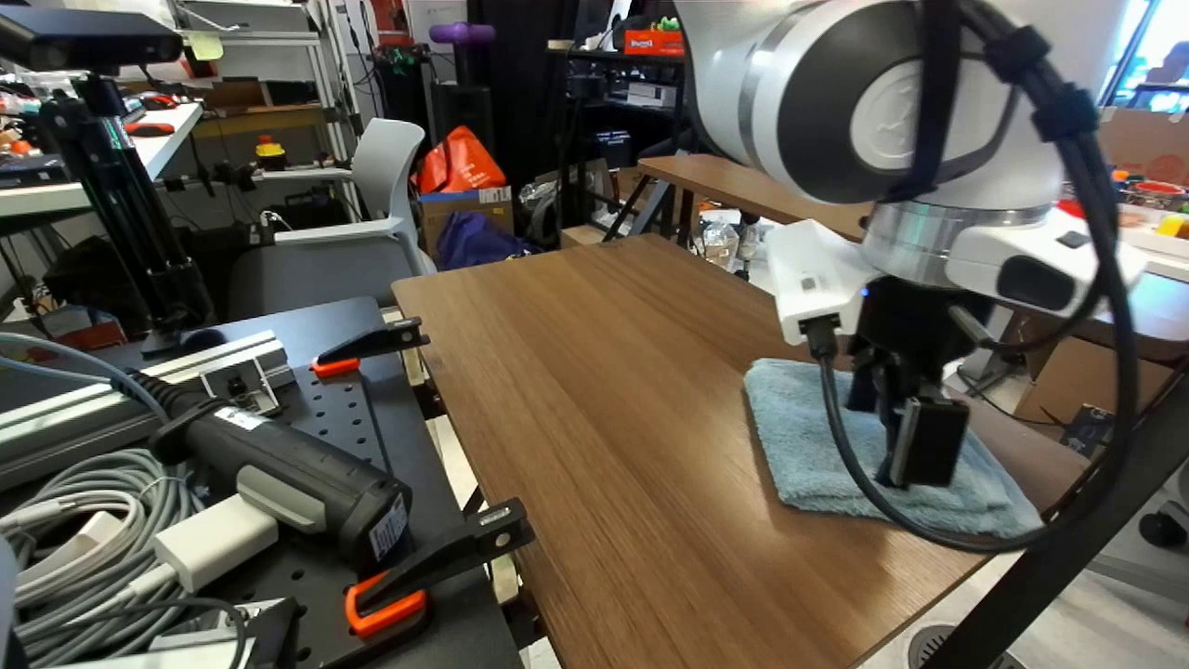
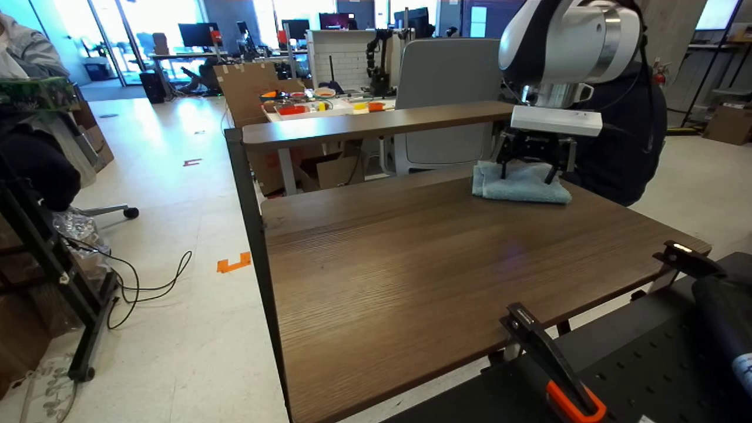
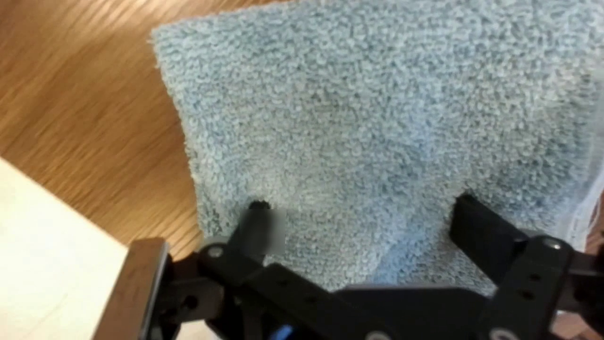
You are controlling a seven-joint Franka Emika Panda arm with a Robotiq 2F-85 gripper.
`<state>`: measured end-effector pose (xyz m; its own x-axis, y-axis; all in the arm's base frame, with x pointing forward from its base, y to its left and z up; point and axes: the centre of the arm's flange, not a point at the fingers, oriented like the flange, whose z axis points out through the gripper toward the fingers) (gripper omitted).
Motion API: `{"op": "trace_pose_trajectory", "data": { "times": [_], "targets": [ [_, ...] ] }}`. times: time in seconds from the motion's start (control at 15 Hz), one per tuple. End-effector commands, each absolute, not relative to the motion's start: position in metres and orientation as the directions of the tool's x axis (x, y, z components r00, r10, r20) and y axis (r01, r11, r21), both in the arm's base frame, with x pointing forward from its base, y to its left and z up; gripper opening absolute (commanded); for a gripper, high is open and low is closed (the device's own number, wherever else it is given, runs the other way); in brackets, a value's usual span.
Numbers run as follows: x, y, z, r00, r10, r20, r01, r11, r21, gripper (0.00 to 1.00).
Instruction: Use the towel to wipe the table.
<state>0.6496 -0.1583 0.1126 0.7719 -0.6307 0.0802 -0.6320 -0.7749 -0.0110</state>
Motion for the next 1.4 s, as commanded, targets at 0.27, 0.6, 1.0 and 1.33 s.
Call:
{"op": "trace_pose_trajectory", "data": {
  "times": [0.27, 0.6, 1.0, 1.33],
  "targets": [
    [0.656, -0.219, 0.103, 0.667, -0.74, 0.084, -0.743, -0.669, 0.004, 1.0],
    [0.616, -0.19, 0.106, 0.795, -0.607, 0.01, -0.606, -0.794, 0.046, 1.0],
    [0.536, -0.141, 0.107, 0.93, -0.352, -0.11, -0.342, -0.934, 0.102, 1.0],
    [0.496, -0.122, 0.12, 0.978, -0.111, -0.179, -0.089, -0.988, 0.129, 1.0]
  ]
}}
